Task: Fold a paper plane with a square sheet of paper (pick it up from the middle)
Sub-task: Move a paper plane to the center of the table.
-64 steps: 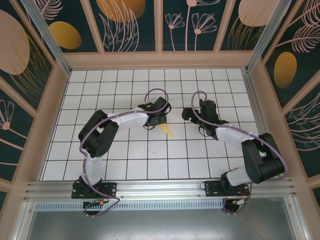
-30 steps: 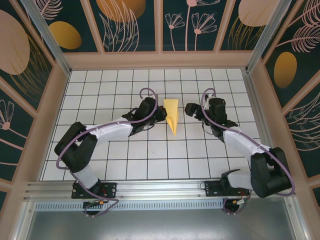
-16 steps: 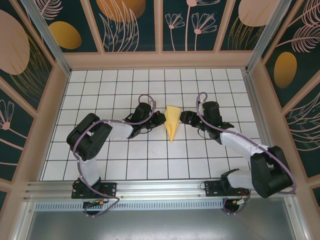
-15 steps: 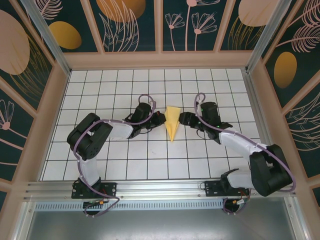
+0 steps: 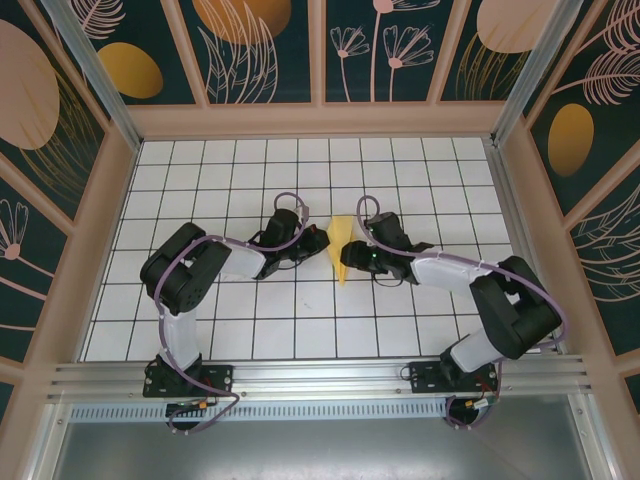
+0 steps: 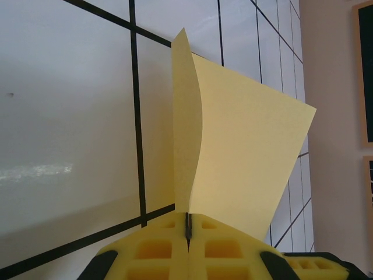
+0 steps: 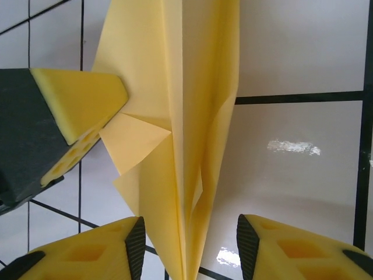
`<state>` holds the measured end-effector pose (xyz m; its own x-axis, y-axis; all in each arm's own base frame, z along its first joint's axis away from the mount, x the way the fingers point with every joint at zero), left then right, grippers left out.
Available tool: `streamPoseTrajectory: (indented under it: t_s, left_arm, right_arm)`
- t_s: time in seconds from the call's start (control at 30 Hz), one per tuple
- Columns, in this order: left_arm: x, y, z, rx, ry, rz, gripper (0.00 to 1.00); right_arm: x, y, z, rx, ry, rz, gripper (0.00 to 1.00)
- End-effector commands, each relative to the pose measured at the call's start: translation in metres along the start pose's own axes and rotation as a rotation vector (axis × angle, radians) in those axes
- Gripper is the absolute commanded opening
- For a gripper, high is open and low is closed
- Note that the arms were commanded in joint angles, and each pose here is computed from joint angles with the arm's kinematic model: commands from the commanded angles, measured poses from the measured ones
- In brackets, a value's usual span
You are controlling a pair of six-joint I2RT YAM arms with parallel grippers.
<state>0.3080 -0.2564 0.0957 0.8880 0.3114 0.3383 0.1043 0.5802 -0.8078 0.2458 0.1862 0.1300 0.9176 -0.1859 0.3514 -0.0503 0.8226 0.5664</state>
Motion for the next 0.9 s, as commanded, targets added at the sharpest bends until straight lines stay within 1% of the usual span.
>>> streamPoseTrajectory:
  t_s: [0.0, 0.07, 0.17, 0.47, 0.63, 0.87]
  left_arm:
    - [0.0, 0.005, 0.0, -0.017, 0.001, 0.008, 0.0]
    - [-0.001, 0.006, 0.0, -0.015, 0.004, 0.01, 0.0]
    - [-0.002, 0.007, 0.0, -0.014, 0.007, 0.011, 0.0]
    - [-0.002, 0.007, -0.001, -0.017, 0.011, 0.012, 0.0]
    - [-0.003, 0.007, -0.001, -0.021, 0.014, 0.014, 0.0]
    - [-0.003, 0.008, -0.002, -0.023, 0.017, 0.016, 0.0]
  right_arm:
    - [0.006, 0.011, -0.002, 0.018, -0.006, 0.005, 0.42]
    - [0.005, 0.014, -0.004, 0.028, 0.003, 0.016, 0.39]
    - [0.005, 0.015, -0.007, 0.024, 0.01, 0.017, 0.36]
    - [0.004, 0.014, -0.014, 0.011, 0.027, 0.01, 0.37]
    - [0.005, 0.019, -0.016, 0.049, 0.033, 0.015, 0.37]
    - [0.006, 0.025, -0.024, 0.045, 0.04, 0.024, 0.38]
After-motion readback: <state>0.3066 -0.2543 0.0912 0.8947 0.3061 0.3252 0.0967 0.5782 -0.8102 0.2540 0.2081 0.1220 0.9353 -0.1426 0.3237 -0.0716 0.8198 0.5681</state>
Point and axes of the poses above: each hand's point on the last joint's axis, 136 mm out from that joint toward the fingers, its own z axis back along the fingers, its own y axis along the line the jaws close on, x = y × z, the point moved 10 cm from there along z, back along the fingers, and after that the axes turned 3 degrees about -z, right-handed, at the moved point
